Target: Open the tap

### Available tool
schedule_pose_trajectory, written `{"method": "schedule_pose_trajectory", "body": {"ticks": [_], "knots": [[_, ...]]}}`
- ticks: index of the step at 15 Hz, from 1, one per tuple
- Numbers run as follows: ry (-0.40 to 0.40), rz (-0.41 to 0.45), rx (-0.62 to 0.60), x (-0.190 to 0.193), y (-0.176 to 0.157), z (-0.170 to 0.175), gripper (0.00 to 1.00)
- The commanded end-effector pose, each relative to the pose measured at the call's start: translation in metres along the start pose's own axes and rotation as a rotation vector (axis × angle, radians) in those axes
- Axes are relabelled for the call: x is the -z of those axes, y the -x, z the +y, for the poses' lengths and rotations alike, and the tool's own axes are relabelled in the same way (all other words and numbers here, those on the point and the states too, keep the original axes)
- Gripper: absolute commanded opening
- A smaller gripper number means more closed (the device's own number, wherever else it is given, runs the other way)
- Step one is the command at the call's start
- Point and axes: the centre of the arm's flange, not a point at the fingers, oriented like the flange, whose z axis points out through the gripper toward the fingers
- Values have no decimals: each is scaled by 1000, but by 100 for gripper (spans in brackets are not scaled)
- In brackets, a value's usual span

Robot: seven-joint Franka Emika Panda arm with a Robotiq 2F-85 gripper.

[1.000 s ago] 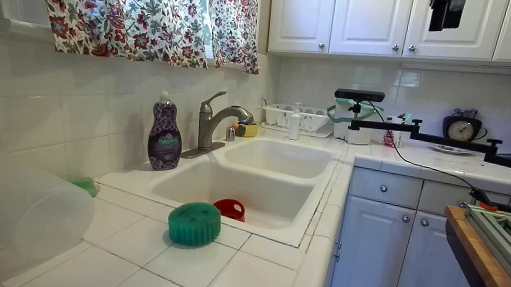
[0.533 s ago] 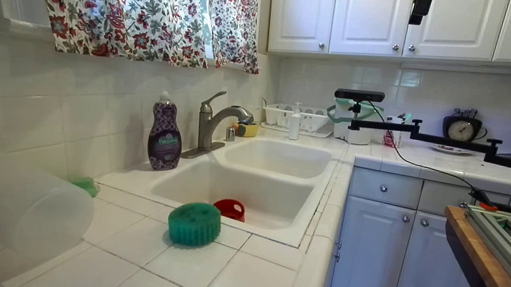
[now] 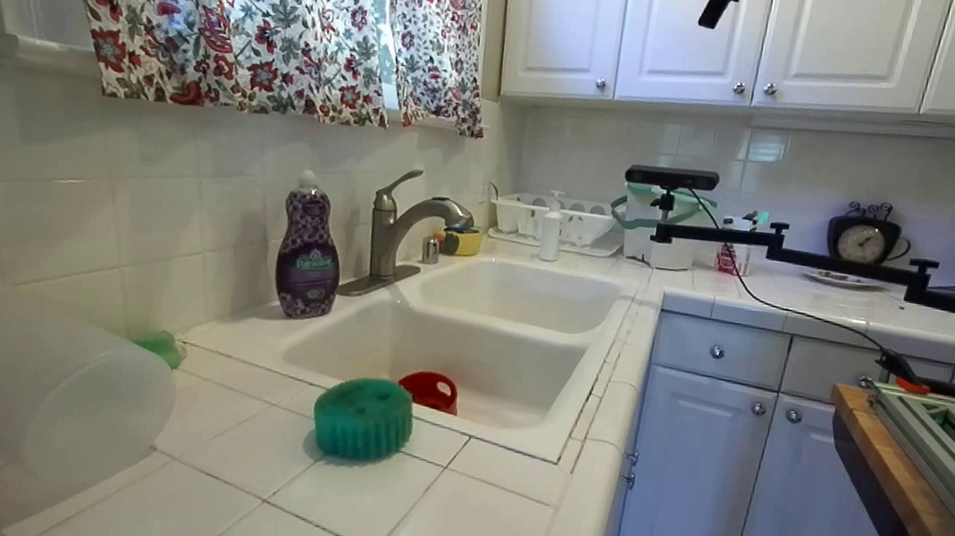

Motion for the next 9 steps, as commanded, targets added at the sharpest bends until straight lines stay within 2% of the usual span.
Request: {"method": "schedule_pose_trajectory", "body": {"ticks": [1,3,7,9], "knots": [[-15,7,-19,0,-9,5,100],[-27,1,-39,-3,-23,8,100],[-27,-1,-39,-4,-26,7,100],[-26,38,-96,-3,-30,7,100]]}}
